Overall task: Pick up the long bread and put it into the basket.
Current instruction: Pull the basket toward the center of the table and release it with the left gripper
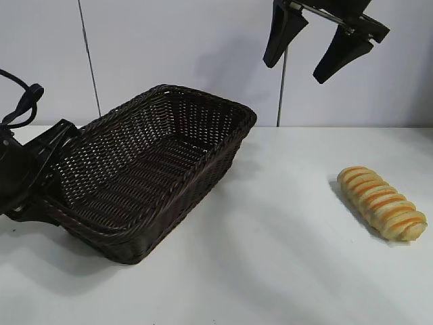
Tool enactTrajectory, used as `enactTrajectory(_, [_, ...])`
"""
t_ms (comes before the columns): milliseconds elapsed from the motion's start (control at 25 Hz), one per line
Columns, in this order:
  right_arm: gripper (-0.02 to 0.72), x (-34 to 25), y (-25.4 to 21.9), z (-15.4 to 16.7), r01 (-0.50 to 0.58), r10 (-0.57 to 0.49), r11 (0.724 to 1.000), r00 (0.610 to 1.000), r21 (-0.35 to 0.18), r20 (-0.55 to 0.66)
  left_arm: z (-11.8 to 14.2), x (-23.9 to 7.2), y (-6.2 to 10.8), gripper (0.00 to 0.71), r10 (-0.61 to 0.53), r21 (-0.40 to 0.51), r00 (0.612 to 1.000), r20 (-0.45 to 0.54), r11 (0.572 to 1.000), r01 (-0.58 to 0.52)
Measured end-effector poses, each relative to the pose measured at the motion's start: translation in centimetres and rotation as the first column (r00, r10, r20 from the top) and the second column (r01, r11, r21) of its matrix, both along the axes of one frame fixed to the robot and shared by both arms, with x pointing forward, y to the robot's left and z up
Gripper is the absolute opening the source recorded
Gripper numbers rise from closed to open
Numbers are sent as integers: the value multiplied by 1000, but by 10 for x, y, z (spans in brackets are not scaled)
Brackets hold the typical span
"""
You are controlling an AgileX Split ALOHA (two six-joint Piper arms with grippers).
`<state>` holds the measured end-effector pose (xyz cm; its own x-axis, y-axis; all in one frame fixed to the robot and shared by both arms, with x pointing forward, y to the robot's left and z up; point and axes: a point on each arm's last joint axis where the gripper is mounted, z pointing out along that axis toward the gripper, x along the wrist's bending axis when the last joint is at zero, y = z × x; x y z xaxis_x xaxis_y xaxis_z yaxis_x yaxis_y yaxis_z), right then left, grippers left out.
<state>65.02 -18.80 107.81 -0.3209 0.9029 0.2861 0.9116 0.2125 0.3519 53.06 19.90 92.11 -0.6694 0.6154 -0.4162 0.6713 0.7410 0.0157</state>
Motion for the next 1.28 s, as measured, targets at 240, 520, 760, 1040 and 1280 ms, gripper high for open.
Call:
enactTrajectory(240, [600,0,0,0,0,0,1000,1000,0,0,32,28,-6,111,-157,28,985,66,987,155])
enactTrajectory(520, [600,0,0,0,-1,1,1000,1000,-1,-3,39,56,-13,111,-442,143,897,-9,887,438])
enactTrajectory(760, [600,-1,0,0,-4,4,1000,1000,-2,-11,54,91,-22,111,-682,214,729,-56,705,676])
enactTrajectory(1040, [600,-1,0,0,-5,5,1000,1000,-3,-15,50,126,-34,111,-818,196,567,-98,543,817])
enactTrajectory(1280, [600,-1,0,0,-6,6,1000,1000,-3,-16,34,140,-35,111,-819,166,565,-101,546,821])
